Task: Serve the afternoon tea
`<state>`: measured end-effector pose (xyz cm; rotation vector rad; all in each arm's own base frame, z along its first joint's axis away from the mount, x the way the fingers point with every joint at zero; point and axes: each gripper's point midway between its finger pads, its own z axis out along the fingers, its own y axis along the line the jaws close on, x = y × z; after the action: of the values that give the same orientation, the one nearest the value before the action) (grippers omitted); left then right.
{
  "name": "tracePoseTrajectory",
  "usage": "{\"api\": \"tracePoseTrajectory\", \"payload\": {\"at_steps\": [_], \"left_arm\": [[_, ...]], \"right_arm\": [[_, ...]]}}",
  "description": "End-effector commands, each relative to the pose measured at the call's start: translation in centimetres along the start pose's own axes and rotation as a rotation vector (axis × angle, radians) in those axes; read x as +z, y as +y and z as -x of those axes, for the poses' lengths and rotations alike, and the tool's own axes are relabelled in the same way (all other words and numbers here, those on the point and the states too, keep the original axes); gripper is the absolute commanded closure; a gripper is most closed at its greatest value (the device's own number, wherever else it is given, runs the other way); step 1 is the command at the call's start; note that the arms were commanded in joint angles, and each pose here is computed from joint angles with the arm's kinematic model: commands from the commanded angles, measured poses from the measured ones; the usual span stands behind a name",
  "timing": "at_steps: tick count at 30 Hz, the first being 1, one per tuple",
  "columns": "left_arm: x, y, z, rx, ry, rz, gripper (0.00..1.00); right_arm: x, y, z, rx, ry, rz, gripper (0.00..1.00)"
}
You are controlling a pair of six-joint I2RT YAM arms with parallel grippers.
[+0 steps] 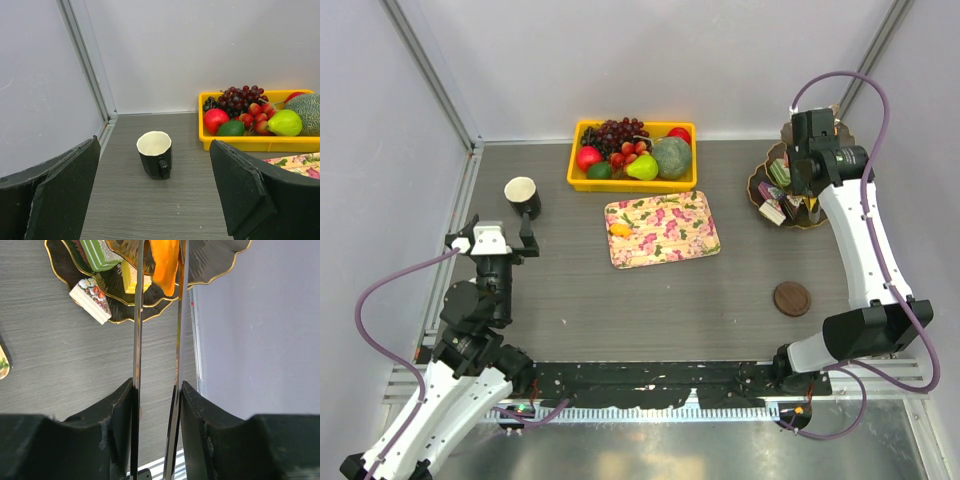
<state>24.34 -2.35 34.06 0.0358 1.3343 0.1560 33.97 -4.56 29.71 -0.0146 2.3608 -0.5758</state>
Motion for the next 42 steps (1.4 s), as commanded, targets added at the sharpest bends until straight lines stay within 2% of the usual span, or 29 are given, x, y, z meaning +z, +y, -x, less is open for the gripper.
{"api": "tracePoseTrajectory", "payload": {"at_steps": [1, 11, 14, 20, 30, 36, 42], "left_arm": [[-0.1, 0.4, 1.5, -0.034, -0.047, 0.01, 0.01], [-0.1, 0.5, 1.6, -0.033, -0.047, 0.012, 0.01], [-0.1, 0.4, 1.6, -0.032, -0.048, 0.011, 0.01], [0.0, 0.4, 1.4, -0.032, -0.044, 0.01, 0.01], [0.0, 0.3, 1.4, -0.028, -0.041, 0.009, 0.01], [0.1, 0.3, 1.3, -0.027, -0.04, 0.008, 0.01], [0.1, 0.4, 1.4, -0.025, -0.04, 0.012, 0.01]], "right_arm": [[0.4, -0.1, 1.0, 0.036, -0.039, -0.003, 0.56], [-0.2, 0.3, 1.8, 0.054, -0.077, 0.037, 0.55], [-1.3, 0.3, 2.5, 0.073, -0.123, 0.065, 0.5], [-3.7, -0.7, 3.9, 0.112, -0.213, 0.084, 0.47], [-7.6, 0.6, 4.7, 0.099, -0.32, 0.167, 0.47], [-9.8, 7.9, 4.7, 0.008, -0.375, 0.377, 0.48], [-9.7, 19.1, 1.7, -0.173, -0.33, 0.59, 0.48]]}}
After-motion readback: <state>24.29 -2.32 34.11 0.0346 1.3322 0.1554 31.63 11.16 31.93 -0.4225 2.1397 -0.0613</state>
